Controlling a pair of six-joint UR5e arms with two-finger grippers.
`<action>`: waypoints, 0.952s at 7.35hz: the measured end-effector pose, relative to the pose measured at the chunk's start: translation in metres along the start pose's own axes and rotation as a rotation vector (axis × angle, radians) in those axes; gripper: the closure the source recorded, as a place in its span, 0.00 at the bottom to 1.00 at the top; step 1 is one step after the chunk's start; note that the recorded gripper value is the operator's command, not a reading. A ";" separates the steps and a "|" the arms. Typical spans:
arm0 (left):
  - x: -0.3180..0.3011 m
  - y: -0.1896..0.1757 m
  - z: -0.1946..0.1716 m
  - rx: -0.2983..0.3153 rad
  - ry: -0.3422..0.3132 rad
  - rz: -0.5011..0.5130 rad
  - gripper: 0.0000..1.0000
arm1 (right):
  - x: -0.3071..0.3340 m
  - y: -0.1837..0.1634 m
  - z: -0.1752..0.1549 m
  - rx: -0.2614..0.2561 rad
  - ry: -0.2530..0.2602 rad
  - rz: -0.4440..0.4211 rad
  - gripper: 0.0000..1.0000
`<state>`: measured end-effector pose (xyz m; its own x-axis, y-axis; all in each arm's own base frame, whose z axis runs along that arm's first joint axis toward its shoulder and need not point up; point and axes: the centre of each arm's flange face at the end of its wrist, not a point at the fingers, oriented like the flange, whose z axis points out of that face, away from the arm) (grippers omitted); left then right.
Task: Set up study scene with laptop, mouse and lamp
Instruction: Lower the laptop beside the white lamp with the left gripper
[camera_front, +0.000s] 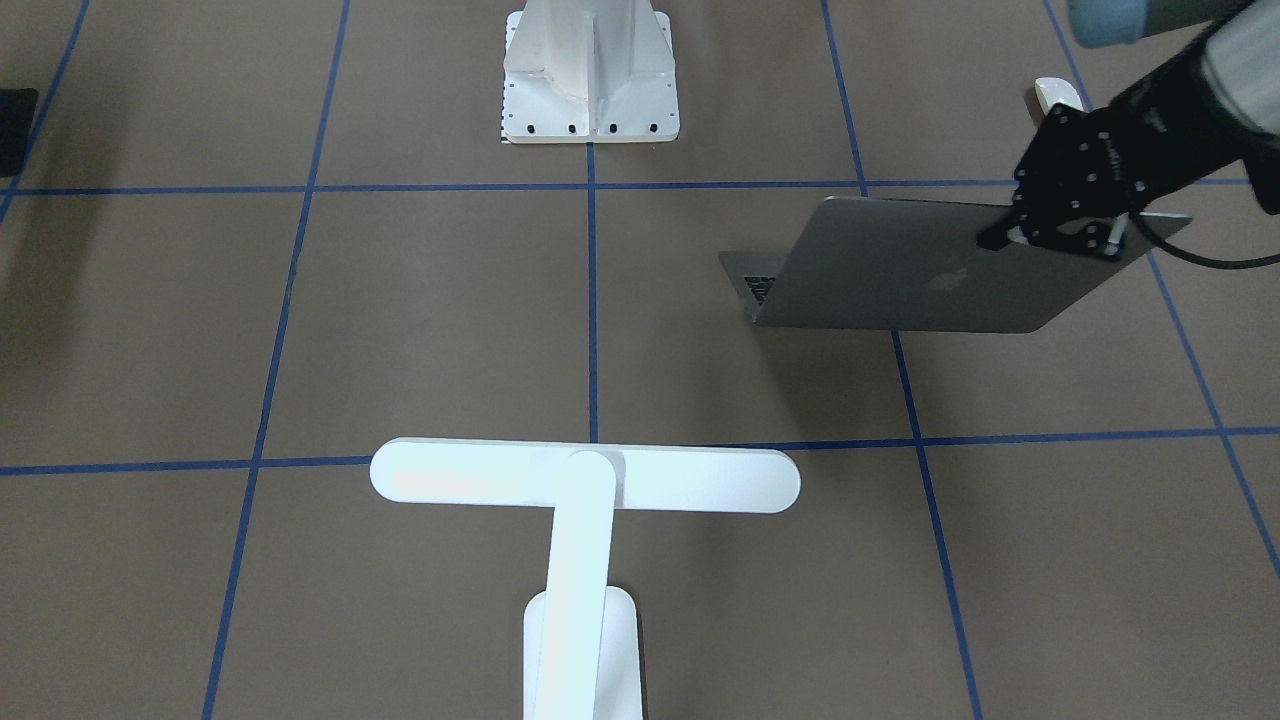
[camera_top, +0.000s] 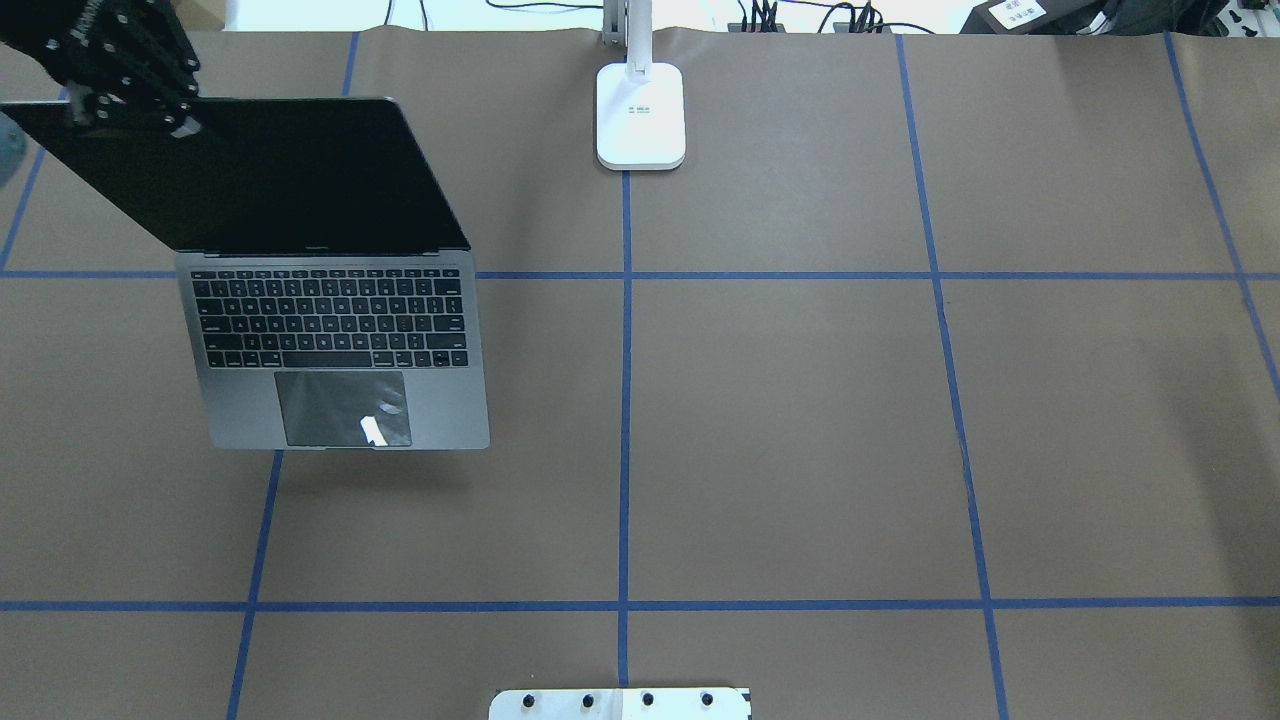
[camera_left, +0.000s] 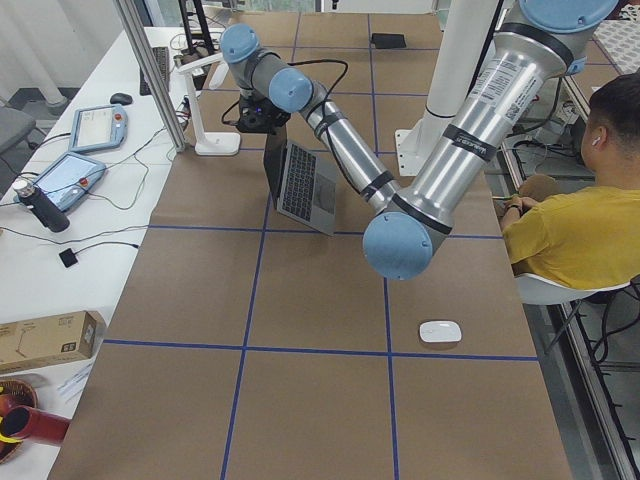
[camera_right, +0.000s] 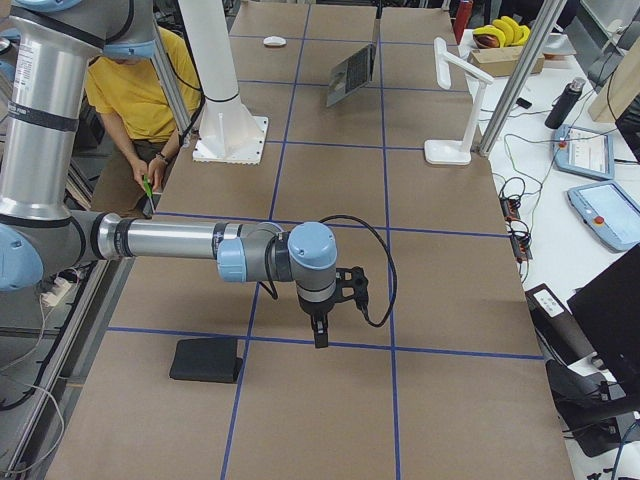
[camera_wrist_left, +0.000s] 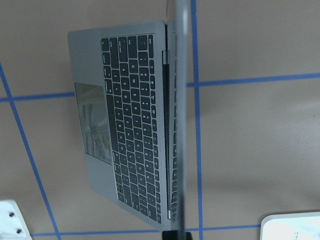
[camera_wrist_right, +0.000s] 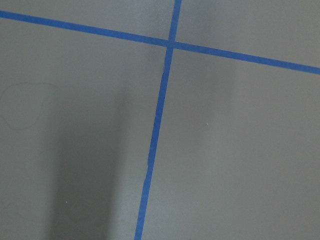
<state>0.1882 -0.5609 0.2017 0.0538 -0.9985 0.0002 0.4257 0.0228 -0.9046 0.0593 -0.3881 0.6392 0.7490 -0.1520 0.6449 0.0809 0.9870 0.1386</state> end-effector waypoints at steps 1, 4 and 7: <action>0.008 0.033 0.023 0.028 0.004 -0.016 1.00 | 0.000 0.000 0.000 0.000 0.000 0.000 0.00; 0.042 0.082 0.082 0.046 0.015 -0.028 1.00 | 0.000 0.000 0.000 0.000 -0.001 0.000 0.00; 0.077 0.096 0.121 0.049 0.017 -0.031 1.00 | 0.000 -0.001 0.000 0.001 -0.001 0.001 0.00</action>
<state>0.3423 -0.6300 0.1664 0.0247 -0.9995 0.0198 0.4707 -0.0059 -0.8823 0.0592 -0.3886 0.6387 0.7487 -0.1514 0.6453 0.0800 0.9871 0.1388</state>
